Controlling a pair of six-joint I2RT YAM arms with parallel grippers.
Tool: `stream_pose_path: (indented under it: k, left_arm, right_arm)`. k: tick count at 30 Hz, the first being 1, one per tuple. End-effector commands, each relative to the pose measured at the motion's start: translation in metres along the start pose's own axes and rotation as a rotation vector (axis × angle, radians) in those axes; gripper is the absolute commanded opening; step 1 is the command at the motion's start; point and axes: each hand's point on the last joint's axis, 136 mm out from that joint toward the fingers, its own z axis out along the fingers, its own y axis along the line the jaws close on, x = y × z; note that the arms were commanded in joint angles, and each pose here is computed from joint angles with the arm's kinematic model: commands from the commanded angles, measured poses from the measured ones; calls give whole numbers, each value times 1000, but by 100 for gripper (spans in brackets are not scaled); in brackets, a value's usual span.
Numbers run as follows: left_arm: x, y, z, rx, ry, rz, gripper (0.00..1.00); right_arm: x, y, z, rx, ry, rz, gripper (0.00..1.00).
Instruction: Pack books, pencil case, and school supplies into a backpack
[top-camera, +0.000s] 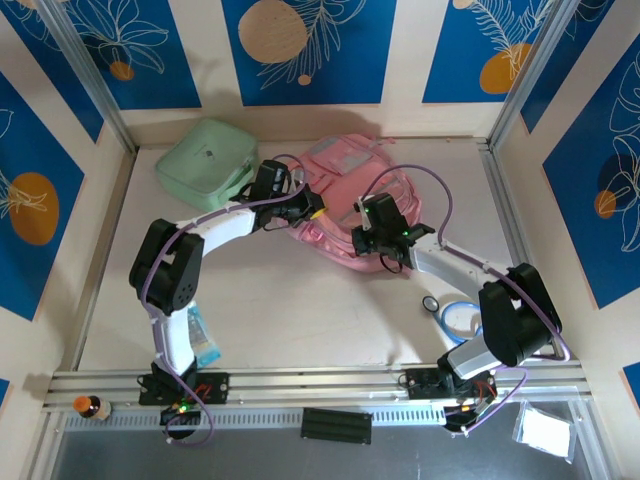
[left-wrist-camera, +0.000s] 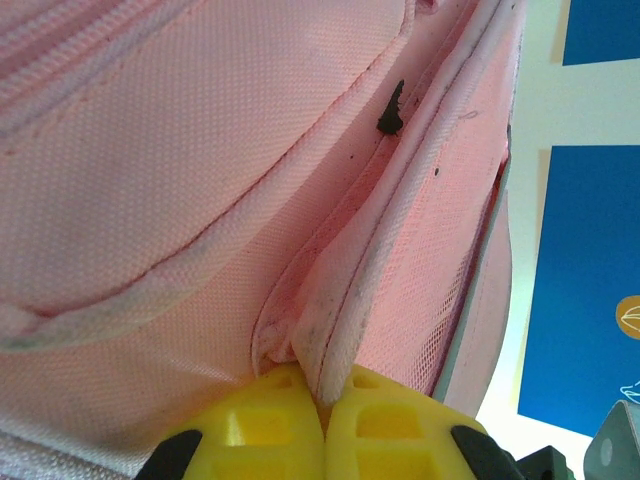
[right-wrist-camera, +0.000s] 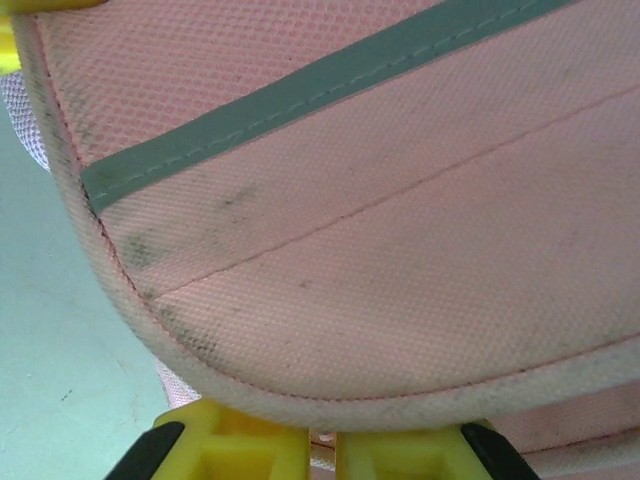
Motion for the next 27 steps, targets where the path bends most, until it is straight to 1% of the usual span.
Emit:
stream_pose_path:
  k: [1, 3, 6, 10, 14, 17, 19, 21, 23, 24, 27]
  left_arm:
    - [-17, -10, -8, 43, -15, 46, 0]
    - [-19, -6, -9, 31, -12, 68, 0]
    - [-22, 3, -8, -6, -2, 101, 0]
    - [-26, 11, -9, -39, -8, 123, 0]
    - [-30, 11, -18, -56, -35, 144, 0]
    - [-32, 7, -30, -64, -68, 162, 11]
    - [-33, 7, -41, -81, -99, 167, 23]
    - [-34, 10, -54, -103, -135, 162, 30]
    - [-34, 17, -66, -123, -168, 143, 41]
    - [-34, 24, -72, -136, -181, 120, 45]
    - [-33, 37, -89, -150, -211, 66, 48]
  right_arm:
    - [-15, -18, -6, 67, -74, 25, 9]
    - [-13, -34, -8, 102, -78, 70, 7]
    - [-12, -50, -11, 101, -72, 122, 7]
    - [-19, -50, -14, 73, -69, 122, 6]
    - [-21, -38, -13, 21, -51, 103, 4]
    - [-24, -20, -13, -39, -40, 64, 2]
    - [-28, -4, -13, -80, -40, 31, 0]
    - [-32, 13, -12, -127, -31, 5, 0]
    - [-35, 30, -8, -163, -20, -21, 0]
    - [-36, 40, -6, -183, -12, -34, 0]
    - [-38, 68, 0, -225, 2, -84, 0]
